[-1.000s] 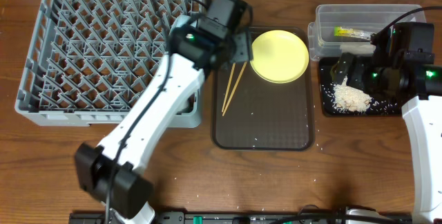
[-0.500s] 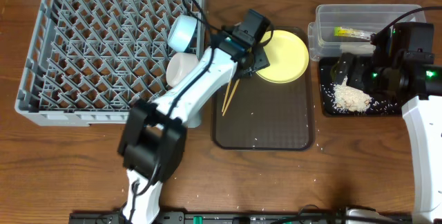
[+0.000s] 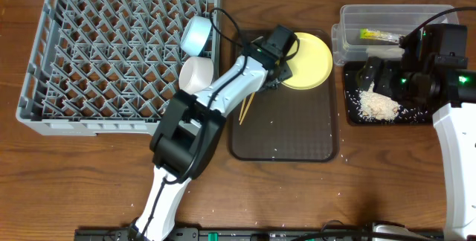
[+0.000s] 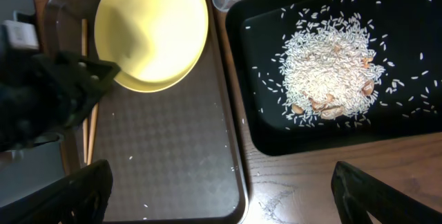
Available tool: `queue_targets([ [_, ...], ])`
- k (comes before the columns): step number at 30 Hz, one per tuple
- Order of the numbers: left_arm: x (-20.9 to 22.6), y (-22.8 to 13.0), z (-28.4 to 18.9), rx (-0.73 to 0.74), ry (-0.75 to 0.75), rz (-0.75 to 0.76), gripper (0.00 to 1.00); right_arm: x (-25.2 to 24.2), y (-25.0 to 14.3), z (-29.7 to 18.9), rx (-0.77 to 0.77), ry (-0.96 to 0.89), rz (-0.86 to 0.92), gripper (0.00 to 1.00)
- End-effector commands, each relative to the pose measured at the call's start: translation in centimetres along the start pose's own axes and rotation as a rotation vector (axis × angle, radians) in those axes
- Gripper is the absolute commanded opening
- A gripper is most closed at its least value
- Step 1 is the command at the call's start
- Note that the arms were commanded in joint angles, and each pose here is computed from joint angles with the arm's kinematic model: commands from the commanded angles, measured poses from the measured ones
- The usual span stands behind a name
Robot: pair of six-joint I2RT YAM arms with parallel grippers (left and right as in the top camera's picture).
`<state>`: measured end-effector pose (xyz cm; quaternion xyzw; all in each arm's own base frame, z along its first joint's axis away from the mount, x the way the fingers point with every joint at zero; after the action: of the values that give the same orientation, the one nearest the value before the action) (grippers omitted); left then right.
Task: Sort waste into correct bins and load items into the dishwasher
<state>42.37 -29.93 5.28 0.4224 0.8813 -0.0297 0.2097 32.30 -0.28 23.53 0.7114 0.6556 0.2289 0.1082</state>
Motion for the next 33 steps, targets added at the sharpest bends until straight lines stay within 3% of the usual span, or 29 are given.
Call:
queue_targets([
  [1,1.1,-0.9,2.3,-0.016,0.047,0.007,0.54,-0.2,0.3,-0.1,-0.005,-0.005,0.014,0.99],
  [7,1.5,-0.3,2.7,-0.083,0.075,0.015,0.51,-0.2,0.3,-0.1,-0.005,-0.005,0.014,0.99],
  [14,2.8,-0.1,2.6,-0.101,0.139,0.022,0.28,-0.2,0.3,-0.1,-0.005,-0.005,0.014,0.99],
  [17,4.2,-0.3,2.4,-0.096,0.203,0.029,0.23,-0.2,0.3,-0.1,-0.005,-0.005,0.014,0.99],
  [23,8.2,-1.6,1.2,-0.026,0.397,0.046,0.22,-0.2,0.3,-0.1,-0.005,-0.005,0.014,0.99],
  [25,9.0,-1.8,0.9,-0.014,0.436,0.05,0.27,-0.2,0.3,-0.1,-0.005,-0.005,0.014,0.99],
  [28,9.3,-1.9,0.9,-0.013,0.445,0.051,0.33,-0.2,0.3,-0.1,-0.005,-0.004,0.014,0.99],
  [33,8.8,-1.8,1.5,-0.023,0.407,0.048,0.34,-0.2,0.3,-0.1,-0.005,-0.005,0.014,0.99],
])
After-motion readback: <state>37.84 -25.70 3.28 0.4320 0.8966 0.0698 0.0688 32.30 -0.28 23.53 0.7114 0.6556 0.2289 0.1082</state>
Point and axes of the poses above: each gripper's point midway between its finger pads, its own z axis out along the fingers, its own x axis along the line the jaws close on, y = z × x, the point moved 3 cm from there along -z, back along the fingers, and after that the axes turned 13 degrees about -z, right-handed, at the moved point
